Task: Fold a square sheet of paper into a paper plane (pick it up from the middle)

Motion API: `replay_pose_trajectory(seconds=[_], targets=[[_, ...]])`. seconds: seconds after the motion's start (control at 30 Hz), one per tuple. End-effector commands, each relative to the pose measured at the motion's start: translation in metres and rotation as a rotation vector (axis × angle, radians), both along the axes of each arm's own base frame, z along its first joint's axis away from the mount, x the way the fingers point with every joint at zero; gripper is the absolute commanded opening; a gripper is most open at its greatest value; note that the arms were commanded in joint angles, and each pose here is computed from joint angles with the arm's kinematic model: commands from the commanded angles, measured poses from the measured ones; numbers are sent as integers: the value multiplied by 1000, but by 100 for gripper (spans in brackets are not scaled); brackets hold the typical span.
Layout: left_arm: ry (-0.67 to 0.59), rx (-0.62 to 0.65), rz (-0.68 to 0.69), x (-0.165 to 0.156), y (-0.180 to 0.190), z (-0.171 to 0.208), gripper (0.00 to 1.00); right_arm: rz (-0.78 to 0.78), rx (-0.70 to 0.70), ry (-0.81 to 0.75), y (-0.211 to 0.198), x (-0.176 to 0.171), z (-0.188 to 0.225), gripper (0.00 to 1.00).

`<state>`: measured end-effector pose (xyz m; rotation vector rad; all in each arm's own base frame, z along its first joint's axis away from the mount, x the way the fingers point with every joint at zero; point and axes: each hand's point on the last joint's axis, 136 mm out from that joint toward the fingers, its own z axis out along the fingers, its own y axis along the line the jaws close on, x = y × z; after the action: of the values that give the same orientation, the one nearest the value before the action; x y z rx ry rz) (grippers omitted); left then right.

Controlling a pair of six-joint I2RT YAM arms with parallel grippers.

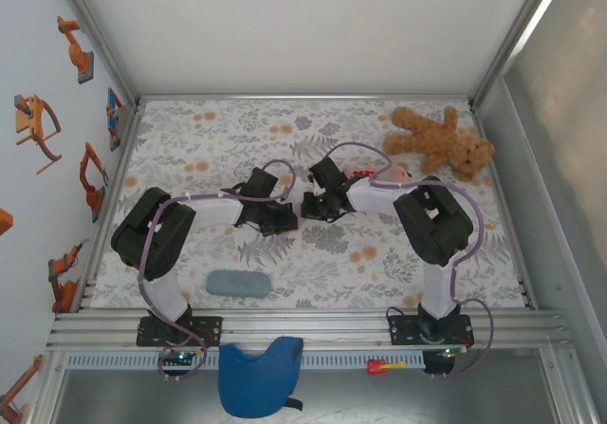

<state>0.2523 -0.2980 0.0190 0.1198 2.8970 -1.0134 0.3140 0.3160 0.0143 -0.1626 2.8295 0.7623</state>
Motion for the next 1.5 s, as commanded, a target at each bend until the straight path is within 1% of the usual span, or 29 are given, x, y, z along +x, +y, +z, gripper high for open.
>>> replay_pose_trajectory(seconds=[0.0,0.1,0.2,0.53,0.6,0.77,0.83,1.0,1.23,1.47], targets=[[24,43,-43,-10,7,-8,5,-20,-199,129,-40,-23,-53,11],[39,84,-52,-14,16,-16,5,-23,-228,143,-45,-25,-58,11],[49,96,-51,-16,22,-20,4,-23,-254,157,-50,-26,-62,11],[71,54,-30,-21,23,-24,4,-22,-306,175,-59,-29,-68,11],[63,38,-29,-20,23,-19,4,-20,-309,178,-59,-30,-68,10],[-35,-36,-34,-5,12,21,5,-18,-304,168,-58,-28,-65,10],[-55,-39,-40,-1,11,29,5,-17,-303,170,-58,-28,-66,10],[-33,-12,-64,5,9,16,5,-18,-298,176,-57,-28,-67,10],[10,27,-71,4,16,-4,2,-19,-305,183,-58,-30,-69,10],[73,50,-88,-18,28,-20,0,-22,-345,202,-64,-32,-73,10]])
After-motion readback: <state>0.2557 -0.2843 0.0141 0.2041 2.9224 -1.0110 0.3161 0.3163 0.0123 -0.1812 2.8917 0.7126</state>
